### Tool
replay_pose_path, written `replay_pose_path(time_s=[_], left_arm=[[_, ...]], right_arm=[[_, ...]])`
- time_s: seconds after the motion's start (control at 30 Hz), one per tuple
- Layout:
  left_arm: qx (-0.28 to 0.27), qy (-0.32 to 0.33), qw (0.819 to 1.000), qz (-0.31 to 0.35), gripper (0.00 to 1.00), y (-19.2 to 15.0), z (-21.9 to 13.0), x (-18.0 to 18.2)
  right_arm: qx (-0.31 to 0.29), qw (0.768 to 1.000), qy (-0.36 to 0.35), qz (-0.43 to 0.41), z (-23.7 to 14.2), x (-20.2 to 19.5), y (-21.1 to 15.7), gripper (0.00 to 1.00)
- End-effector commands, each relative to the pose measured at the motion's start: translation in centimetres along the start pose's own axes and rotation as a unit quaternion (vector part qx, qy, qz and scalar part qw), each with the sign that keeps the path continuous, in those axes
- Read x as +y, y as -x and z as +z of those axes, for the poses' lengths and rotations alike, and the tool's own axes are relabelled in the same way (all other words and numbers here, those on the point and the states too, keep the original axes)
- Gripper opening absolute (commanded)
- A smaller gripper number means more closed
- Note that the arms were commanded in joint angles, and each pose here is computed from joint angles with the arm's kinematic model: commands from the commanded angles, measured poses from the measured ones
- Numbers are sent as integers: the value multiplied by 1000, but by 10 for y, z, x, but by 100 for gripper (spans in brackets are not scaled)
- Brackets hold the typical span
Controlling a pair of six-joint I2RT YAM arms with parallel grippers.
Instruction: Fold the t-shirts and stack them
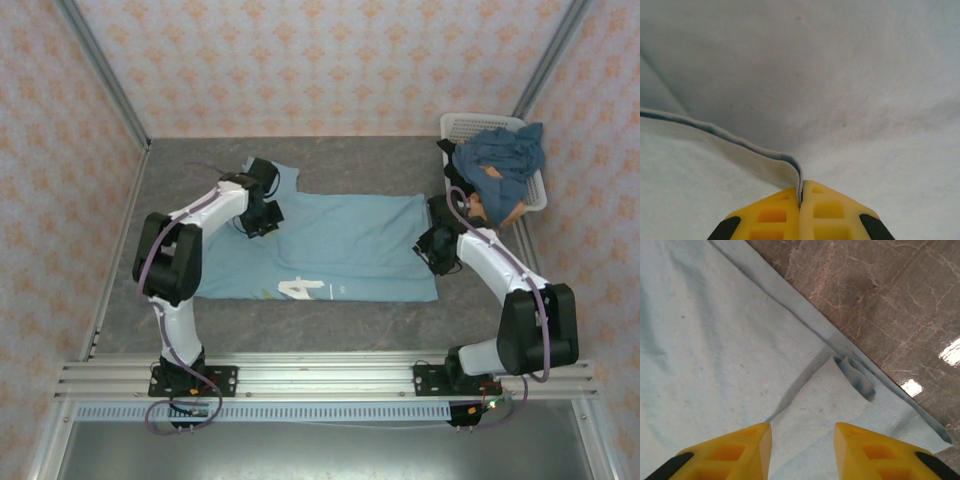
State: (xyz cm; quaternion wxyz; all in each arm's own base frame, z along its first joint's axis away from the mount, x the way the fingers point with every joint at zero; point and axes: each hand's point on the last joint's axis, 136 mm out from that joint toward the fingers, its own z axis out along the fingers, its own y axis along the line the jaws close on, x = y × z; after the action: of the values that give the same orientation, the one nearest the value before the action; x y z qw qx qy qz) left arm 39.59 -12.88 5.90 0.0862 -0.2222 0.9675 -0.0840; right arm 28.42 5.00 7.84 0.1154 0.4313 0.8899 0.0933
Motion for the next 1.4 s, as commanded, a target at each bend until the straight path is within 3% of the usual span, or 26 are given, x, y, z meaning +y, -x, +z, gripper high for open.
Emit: replay_pose_path(time_s=[0.0,0.33,0.87,1.0,1.2,1.37], left_arm=[[8,39,998,48,0,-2,-1,6],[-17,38,994,102,4,10,6,-9],[-21,40,994,102,3,19,8,-17],[-19,41,994,100,3,22,10,-20],[-18,45,994,101,3,26,13,-22],[-18,54,993,102,3,31,15,-22]], right_arm=[[-1,999,-27,34,2,-13,-1,42],[16,994,19,107,33,-10,-12,62],[2,992,20,122,46,0,2,62],[-7,990,28,134,39,7,11,58],[-2,986,24,167,45,16,21,38],[-6,984,11,179,49,22,29,35]])
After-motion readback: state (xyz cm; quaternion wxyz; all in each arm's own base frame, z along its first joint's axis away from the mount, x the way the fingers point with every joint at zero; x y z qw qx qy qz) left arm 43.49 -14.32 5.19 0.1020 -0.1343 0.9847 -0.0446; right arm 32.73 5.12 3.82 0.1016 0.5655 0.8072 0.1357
